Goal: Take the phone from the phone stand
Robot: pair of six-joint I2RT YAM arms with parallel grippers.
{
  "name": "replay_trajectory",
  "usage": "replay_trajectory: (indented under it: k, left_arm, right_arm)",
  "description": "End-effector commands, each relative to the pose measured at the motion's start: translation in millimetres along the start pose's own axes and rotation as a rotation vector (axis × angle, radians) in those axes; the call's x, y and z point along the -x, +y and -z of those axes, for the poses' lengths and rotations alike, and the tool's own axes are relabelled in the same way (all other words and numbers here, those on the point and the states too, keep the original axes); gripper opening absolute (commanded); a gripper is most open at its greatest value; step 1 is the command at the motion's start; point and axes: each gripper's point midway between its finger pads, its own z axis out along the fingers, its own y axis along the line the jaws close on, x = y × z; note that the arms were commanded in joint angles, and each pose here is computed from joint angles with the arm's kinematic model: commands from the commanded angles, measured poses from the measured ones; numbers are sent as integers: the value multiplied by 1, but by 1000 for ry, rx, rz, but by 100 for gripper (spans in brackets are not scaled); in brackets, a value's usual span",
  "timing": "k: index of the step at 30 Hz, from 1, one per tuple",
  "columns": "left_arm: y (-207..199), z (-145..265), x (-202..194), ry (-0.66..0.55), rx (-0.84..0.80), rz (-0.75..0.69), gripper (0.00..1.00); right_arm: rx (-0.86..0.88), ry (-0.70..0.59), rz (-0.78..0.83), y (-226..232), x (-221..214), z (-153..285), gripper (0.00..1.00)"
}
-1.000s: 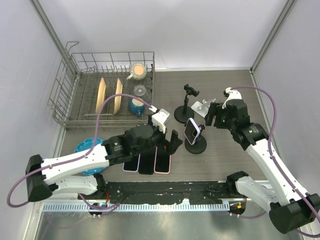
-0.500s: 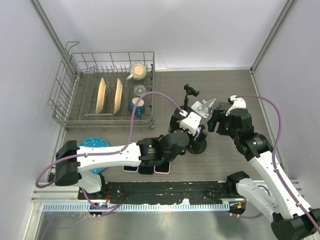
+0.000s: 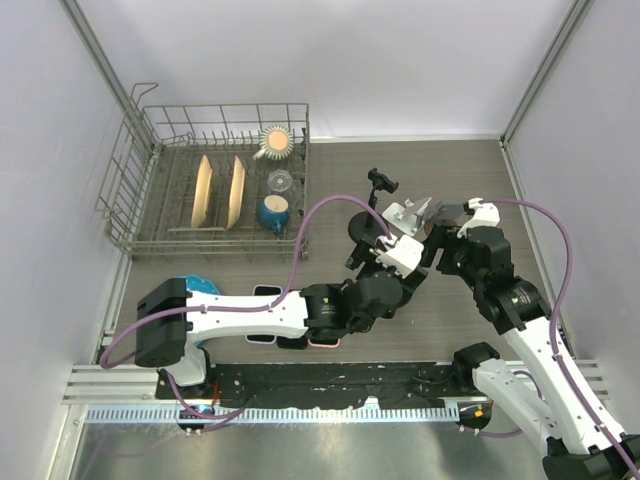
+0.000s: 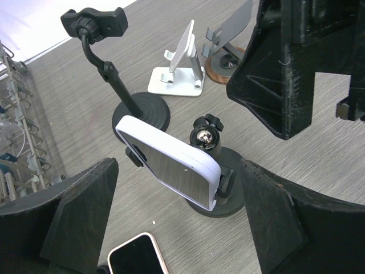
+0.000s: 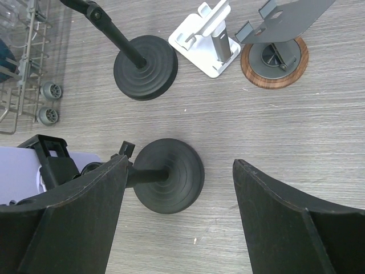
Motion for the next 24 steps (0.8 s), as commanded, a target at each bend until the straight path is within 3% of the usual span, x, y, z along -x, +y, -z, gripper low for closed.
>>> replay_trajectory:
  k: [1,14,17,24]
  left_arm:
    - [6,2,31,-79,31,71,87]
    - [-4,0,32,-82,-90,77,33]
    - [-3,-3,32,-77,-114,83,25]
    - [-2,-12,38,-88,-227,95,17]
  right_arm:
    - [38,-71,-15,7,16,5,80]
    - [81,-88,-13,13,17,13,79]
    - [86,-94,-13,13,19,14,79]
    - [130,-95,3,20,20,18,79]
